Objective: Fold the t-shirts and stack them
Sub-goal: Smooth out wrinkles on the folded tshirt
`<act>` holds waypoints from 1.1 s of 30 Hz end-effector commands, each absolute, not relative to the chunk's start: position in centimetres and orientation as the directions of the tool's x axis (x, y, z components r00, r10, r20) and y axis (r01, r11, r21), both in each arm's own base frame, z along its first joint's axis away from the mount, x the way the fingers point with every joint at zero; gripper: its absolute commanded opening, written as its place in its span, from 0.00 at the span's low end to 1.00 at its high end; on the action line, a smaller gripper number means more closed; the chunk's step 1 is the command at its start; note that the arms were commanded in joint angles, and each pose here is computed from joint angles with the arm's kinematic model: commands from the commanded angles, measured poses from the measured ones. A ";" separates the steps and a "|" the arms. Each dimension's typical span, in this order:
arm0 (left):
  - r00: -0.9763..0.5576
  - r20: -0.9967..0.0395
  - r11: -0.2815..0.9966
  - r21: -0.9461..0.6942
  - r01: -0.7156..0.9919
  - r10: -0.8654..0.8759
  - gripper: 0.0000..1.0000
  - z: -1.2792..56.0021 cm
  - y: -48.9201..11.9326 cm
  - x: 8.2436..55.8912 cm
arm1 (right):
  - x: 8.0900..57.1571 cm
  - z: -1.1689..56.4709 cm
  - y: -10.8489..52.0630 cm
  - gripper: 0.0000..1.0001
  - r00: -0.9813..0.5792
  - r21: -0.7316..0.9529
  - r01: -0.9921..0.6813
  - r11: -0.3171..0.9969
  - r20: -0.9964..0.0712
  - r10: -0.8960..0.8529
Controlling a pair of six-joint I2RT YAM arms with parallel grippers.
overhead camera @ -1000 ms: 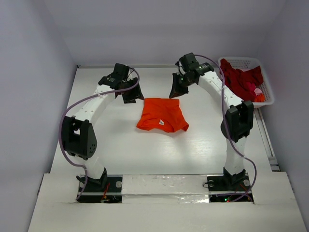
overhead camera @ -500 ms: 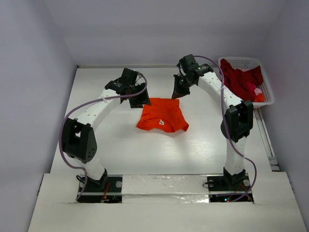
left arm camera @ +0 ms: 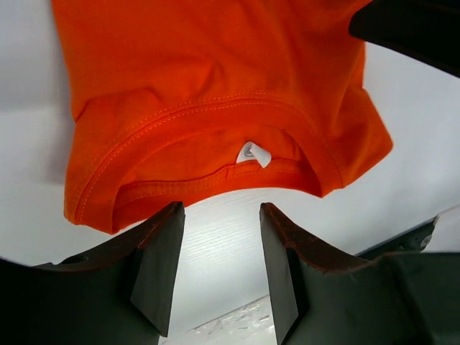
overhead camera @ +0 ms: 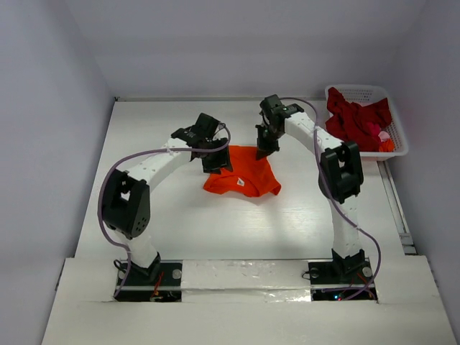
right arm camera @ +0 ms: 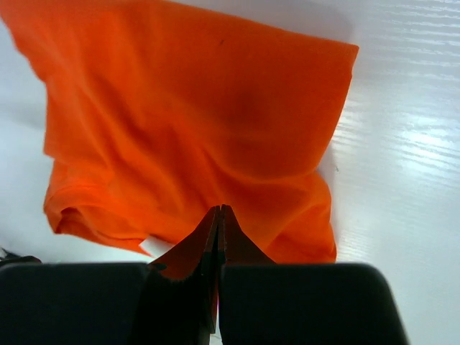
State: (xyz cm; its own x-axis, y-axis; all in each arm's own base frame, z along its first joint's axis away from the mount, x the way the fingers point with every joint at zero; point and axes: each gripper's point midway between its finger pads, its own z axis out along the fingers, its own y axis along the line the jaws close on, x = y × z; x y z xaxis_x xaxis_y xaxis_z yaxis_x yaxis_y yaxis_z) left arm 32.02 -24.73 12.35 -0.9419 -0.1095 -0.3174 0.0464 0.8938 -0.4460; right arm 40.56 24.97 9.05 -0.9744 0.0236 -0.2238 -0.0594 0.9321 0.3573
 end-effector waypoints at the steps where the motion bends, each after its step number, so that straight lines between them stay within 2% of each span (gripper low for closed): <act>1: -0.945 -0.307 0.893 -0.449 0.041 -0.111 0.43 11.2 -24.9 32.0 | 41.7 8.6 24.9 0.00 -0.968 0.350 -0.055 0.935 -0.250 0.037; 13: -0.973 -0.206 0.922 -0.388 -0.014 -0.101 0.40 3.5 -24.0 30.0 | 41.3 5.2 24.9 0.00 -0.977 0.346 -0.020 0.938 -0.206 0.055; 33: -0.983 -0.156 0.933 -0.358 -0.039 -0.100 0.40 1.5 -22.1 26.6 | 42.7 3.9 24.8 0.00 -0.976 0.359 0.060 0.931 -0.176 0.130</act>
